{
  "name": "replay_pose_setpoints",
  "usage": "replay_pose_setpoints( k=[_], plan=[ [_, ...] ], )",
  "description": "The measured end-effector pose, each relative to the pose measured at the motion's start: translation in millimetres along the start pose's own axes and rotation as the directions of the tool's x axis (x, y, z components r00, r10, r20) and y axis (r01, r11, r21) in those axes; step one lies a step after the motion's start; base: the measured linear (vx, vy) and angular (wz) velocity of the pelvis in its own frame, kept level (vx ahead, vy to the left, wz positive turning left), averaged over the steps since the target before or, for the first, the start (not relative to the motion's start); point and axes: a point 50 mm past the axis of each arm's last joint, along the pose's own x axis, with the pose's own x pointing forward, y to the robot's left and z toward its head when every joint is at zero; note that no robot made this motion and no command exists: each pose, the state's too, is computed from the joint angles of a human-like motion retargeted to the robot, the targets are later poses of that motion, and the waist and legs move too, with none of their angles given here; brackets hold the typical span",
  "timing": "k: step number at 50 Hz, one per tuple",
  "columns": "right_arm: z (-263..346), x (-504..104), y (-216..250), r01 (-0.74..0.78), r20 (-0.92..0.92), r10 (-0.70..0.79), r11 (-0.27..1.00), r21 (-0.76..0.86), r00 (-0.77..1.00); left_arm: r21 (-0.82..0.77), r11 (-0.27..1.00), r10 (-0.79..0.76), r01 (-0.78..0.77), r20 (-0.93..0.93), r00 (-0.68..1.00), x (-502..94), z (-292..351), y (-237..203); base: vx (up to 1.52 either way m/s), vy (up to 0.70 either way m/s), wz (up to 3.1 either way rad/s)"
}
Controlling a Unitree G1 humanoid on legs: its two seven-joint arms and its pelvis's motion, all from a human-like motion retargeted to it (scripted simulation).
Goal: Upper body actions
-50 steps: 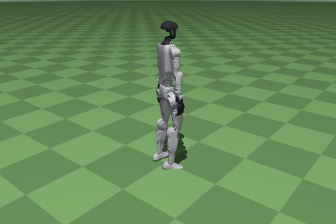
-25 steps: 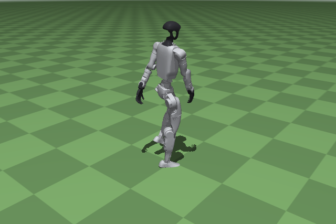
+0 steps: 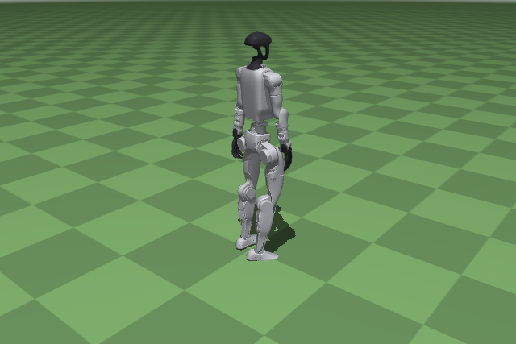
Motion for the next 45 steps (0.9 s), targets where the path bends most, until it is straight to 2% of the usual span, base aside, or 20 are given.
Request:
replay_pose_setpoints(
  k=[3,8,11,15,18,22,28,33,38,45],
  plan=[
    [-23,-4,-1,0.027,-0.05,-0.024,0.998,0.061,0.998,0.065,0.998,0.006,-0.008,0.036,0.999,-1,24,-10,0.29,-0.04,-0.2],
    [-69,-16,5,0.067,-0.151,-0.043,0.985,0.161,0.988,0.141,0.989,-0.068,0.049,0.128,0.989,-7,64,-44,0.28,-0.03,-0.47],
    [-95,-25,4,0.093,-0.225,-0.045,0.973,0.211,0.973,0.232,0.971,-0.122,0.056,0.282,0.951,-19,111,-72,0.06,-0.03,-0.86],
    [-133,-43,2,0.151,-0.351,-0.064,0.962,0.226,0.934,0.327,0.944,-0.217,0.039,0.527,0.822,-53,181,-107,0.03,0.03,-0.27],
    [-160,-59,5,0.179,-0.454,-0.054,0.955,0.237,0.889,0.323,0.945,-0.26,0.052,0.646,0.717,-80,216,-128,0.02,0.02,0.04],
    [-190,-78,14,0.218,-0.556,-0.024,0.933,0.285,0.831,0.288,0.952,-0.285,0.104,0.71,0.644,-100,236,-146,0.08,-0.02,0.18],
    [-199,-84,18,0.272,-0.583,-0.031,0.904,0.33,0.812,0.297,0.95,-0.284,0.094,0.705,0.649,-98,234,-141,0.05,-0.02,-0.2],
    [-179,-70,18,0.21,-0.508,-0.007,0.915,0.344,0.861,0.29,0.953,-0.253,0.083,0.617,0.745,-69,201,-128,0.03,-0.01,-0.32],
    [-147,-49,10,0.18,-0.409,-0.057,0.946,0.27,0.911,0.279,0.953,-0.247,0.12,0.479,0.842,-41,152,-122,-0.03,-0.01,0.06],
    [-95,-25,-3,0.108,-0.238,-0.062,0.977,0.184,0.969,0.249,0.958,-0.23,0.14,0.38,0.896,-21,110,-110,-0.15,-0.07,-0.24]
  ],
)
